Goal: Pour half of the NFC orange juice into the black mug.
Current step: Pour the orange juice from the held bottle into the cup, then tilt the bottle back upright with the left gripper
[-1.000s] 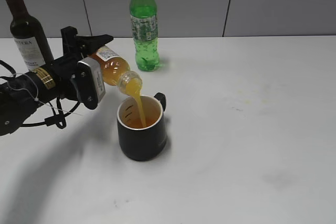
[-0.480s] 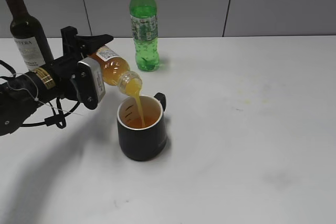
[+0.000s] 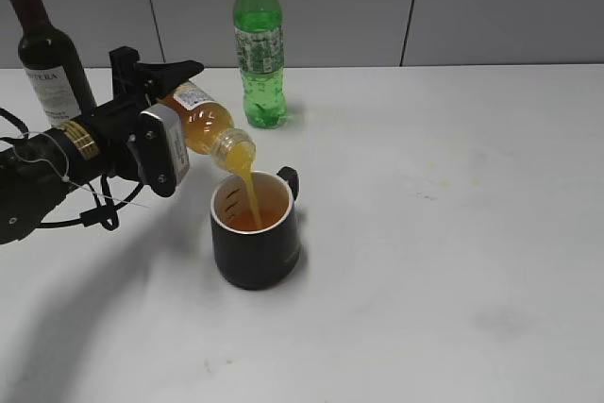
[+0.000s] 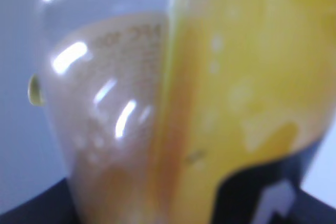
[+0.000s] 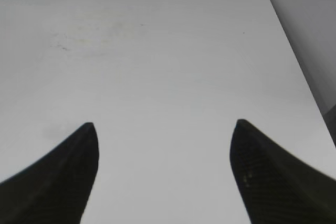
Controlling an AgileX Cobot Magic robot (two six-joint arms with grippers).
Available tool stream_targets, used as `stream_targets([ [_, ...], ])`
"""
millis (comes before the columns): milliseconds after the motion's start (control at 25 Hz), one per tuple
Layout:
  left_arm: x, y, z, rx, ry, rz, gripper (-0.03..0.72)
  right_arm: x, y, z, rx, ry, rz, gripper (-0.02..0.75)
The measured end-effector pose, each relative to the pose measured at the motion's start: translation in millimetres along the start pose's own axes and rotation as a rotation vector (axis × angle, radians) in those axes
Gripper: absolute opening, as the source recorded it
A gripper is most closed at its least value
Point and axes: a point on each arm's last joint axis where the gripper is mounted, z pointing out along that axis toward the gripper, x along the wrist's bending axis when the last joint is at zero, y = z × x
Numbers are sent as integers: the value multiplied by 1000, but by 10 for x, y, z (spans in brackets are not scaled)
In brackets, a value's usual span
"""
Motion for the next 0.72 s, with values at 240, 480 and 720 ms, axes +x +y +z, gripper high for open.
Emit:
stream_targets([
  [240,0,-1,0,1,0,28,472,0,0,0,0,0,0,591],
  [480,4,-8,0,9,4,35,472,0,0,0,0,0,0,591],
  [720,7,-15,0,16,8,40,472,0,0,0,0,0,0,591],
])
